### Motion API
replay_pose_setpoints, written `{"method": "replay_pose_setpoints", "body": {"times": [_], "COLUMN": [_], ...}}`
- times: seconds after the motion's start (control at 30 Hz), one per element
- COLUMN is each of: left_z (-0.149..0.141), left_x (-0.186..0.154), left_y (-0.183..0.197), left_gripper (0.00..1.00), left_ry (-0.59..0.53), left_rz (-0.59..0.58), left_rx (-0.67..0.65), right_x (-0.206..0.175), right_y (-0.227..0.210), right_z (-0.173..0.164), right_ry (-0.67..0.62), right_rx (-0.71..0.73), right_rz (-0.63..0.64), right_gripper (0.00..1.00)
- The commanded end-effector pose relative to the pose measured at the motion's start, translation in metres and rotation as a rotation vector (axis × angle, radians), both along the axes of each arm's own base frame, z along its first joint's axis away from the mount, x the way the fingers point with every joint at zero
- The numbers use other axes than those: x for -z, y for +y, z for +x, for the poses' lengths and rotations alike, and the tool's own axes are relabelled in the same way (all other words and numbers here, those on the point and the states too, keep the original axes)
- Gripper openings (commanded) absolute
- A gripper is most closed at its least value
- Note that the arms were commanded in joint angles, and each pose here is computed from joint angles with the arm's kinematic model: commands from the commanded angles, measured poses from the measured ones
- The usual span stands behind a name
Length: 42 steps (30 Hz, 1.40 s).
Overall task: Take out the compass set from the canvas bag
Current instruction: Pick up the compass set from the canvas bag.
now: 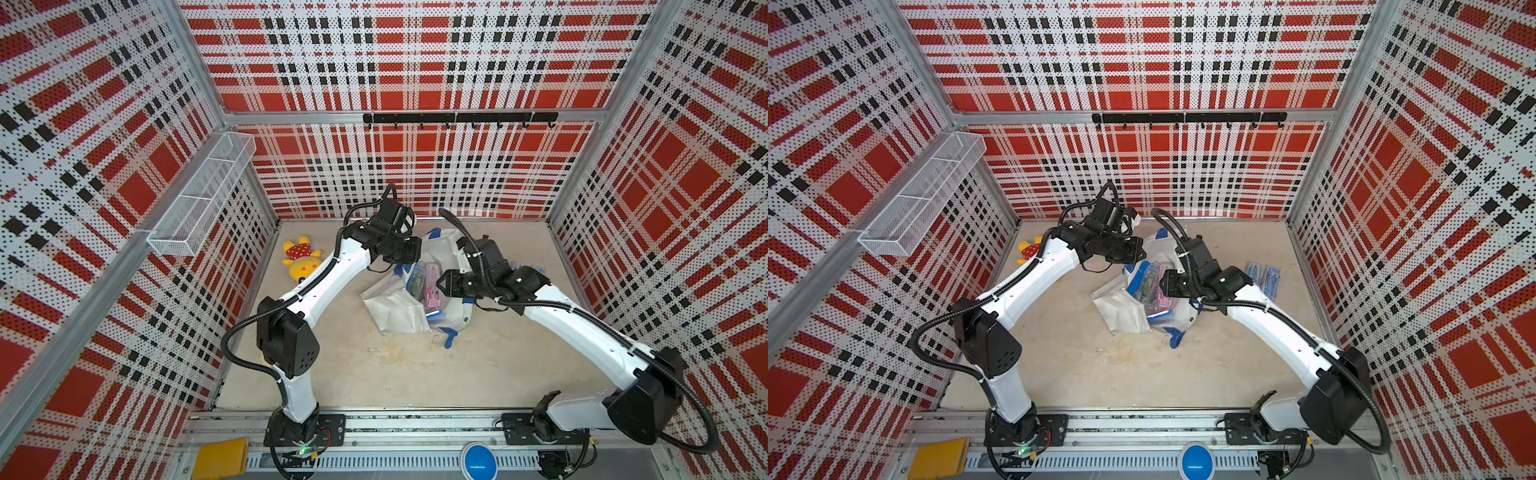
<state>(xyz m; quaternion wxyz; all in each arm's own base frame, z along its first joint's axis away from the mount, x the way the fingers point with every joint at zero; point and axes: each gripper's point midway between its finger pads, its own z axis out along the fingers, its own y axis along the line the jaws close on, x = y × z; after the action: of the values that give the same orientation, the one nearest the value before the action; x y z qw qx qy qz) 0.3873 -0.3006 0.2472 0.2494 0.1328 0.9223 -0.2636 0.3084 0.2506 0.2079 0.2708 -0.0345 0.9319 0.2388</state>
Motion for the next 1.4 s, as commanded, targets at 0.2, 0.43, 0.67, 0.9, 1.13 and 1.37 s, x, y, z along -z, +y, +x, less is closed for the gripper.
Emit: {"method": "replay_pose_setpoints", "body": {"times": [0.2, 0.43, 0.67, 0.9, 1.13, 1.37], "left_z": [0.001, -0.001, -0.003, -0.003, -0.005, -0.005], "left_x": [-0.028, -0.033, -0.03, -0.029, -0.027, -0.025], "left_y": [-0.013, -0.016, -0.019, -0.019, -0.022, -0.021], "left_gripper": [0.0, 0.0, 0.0, 0.0, 0.0, 0.0], "left_ry": [-0.069, -0.079, -0.07, -0.067, -0.058, -0.052], "left_rz": [-0.045, -0.046, -0.044, -0.043, -0.037, -0.026], "left_rx": [0.044, 0.055, 0.069, 0.074, 0.095, 0.099], "right_x": [0.063, 0.094, 0.124, 0.146, 0.171, 0.186], "right_y": [0.016, 0.021, 0.019, 0.003, 0.001, -0.004], "right_z": [0.031, 0.045, 0.057, 0.065, 0.077, 0.086], "right_ry": [0.144, 0.202, 0.242, 0.26, 0.295, 0.325], "right_rx": [0.129, 0.187, 0.218, 0.252, 0.238, 0.239], "right_rz": [-0.041, -0.075, -0.149, -0.212, -0.239, -0.24], "right_gripper": [0.45, 0.56, 0.64, 0.67, 0.68, 0.65]}}
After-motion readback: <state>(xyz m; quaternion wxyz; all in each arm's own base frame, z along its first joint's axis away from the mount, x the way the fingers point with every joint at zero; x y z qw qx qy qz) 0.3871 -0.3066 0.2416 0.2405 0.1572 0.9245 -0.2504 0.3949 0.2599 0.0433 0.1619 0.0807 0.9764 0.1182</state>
